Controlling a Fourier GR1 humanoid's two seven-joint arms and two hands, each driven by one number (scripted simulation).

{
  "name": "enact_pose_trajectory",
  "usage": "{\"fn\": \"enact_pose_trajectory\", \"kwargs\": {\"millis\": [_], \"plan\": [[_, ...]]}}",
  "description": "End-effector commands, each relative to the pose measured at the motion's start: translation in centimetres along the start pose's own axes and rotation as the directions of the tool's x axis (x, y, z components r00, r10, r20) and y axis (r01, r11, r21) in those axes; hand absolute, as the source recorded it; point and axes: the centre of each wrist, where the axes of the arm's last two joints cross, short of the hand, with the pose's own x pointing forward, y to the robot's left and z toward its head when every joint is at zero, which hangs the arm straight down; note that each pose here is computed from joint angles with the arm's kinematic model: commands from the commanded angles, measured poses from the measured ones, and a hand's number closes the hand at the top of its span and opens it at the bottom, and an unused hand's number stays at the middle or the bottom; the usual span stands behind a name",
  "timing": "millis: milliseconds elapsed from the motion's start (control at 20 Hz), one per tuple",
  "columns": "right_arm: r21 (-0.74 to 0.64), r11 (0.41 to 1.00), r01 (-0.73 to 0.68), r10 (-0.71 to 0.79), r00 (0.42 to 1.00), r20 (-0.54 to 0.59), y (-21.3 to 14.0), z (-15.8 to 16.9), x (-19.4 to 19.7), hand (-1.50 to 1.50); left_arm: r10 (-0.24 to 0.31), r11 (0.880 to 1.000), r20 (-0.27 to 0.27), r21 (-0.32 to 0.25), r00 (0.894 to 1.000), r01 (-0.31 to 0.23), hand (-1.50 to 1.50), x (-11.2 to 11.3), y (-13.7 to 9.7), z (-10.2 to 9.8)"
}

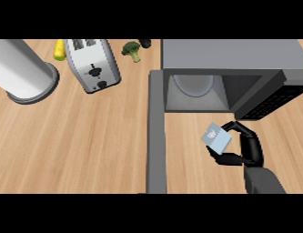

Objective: Pick up the milk, place it into the microwave and close the microwave

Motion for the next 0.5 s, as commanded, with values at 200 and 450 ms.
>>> {"fn": "enact_pose_trajectory", "kwargs": {"millis": [200, 450], "plan": [[0.093, 0.984, 0.155, -0.161, 0.985, 0.062, 2.5, -0.7, 1.8, 1.5, 0.007, 1.0, 0.011, 0.011, 1.0, -0.007, -1.5, 0.0, 0.5, 1.3], [0.074, 0.993, 0.089, -0.096, 0.992, 0.085, 3.5, -0.8, 6.7, 1.5, -0.004, 1.0, -0.006, 0.018, 1.0, 0.004, -1.5, 1.3, 1.1, 1.2]]}}
